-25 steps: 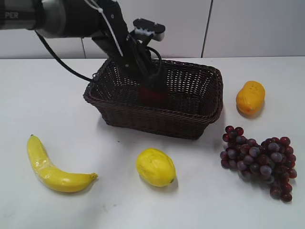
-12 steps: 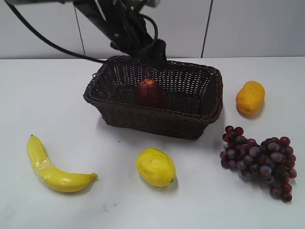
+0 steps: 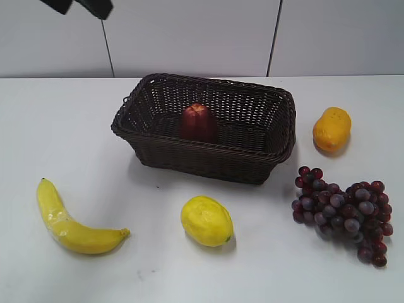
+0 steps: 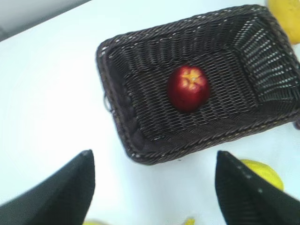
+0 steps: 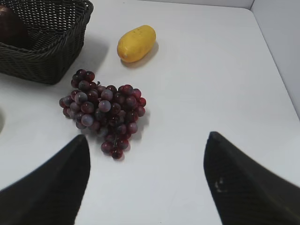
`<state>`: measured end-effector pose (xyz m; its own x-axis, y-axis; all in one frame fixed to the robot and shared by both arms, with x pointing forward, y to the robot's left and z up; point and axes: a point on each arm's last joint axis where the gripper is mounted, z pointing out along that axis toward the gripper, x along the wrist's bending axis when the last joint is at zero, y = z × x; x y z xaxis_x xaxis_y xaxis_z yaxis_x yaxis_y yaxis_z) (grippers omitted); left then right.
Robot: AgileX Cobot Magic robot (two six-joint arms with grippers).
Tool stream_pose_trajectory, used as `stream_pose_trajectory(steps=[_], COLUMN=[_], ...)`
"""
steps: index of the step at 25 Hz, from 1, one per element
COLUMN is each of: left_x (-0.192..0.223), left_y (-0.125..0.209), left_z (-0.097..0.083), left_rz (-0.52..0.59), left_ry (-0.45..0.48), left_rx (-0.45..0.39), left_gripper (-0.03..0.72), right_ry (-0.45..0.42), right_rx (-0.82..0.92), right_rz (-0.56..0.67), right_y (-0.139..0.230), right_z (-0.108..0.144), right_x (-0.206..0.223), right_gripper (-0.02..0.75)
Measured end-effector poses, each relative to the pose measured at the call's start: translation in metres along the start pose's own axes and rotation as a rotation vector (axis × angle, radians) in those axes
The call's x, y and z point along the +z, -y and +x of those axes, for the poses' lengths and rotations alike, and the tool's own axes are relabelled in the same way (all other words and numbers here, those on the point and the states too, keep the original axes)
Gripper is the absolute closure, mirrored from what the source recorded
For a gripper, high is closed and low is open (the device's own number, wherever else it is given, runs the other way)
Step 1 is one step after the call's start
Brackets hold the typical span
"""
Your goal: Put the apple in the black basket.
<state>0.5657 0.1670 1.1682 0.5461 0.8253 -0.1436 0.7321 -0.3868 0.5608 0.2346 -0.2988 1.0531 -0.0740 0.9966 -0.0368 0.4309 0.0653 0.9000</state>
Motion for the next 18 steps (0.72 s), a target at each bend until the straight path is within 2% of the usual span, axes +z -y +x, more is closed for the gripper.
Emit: stream_pose_trajectory(steps=[5, 9, 13, 16, 18], left_x=[-0.014, -0.018, -0.030, -0.039, -0.048], left_y=[0.037, 0.085, 0.147, 0.190, 0.216], left_z=[0.025, 0.032, 0.027, 0.017, 0.007], left_rz=[0.064, 0.156, 0.215, 0.213, 0.168], left_ry=[-0.078, -0.121, -0.149, -0.167, -0.190], left_rx=[-0.102, -0.159, -0.228, -0.277, -0.287], left_gripper=[0.109, 0.109, 0.109, 0.109, 0.109], right_ry=[0.000, 0.000, 0.000, 0.000, 0.000], right_rx=[0.001, 0.001, 0.001, 0.000, 0.000], right_rz=[0.000, 0.000, 0.000, 0.000, 0.000], right_y=[0.000, 0.000, 0.000, 0.000, 0.000], right_z=[0.000, 0.000, 0.000, 0.000, 0.000], right_x=[0.000, 0.000, 0.000, 0.000, 0.000], right_gripper=[0.167, 0.167, 0.167, 0.167, 0.167])
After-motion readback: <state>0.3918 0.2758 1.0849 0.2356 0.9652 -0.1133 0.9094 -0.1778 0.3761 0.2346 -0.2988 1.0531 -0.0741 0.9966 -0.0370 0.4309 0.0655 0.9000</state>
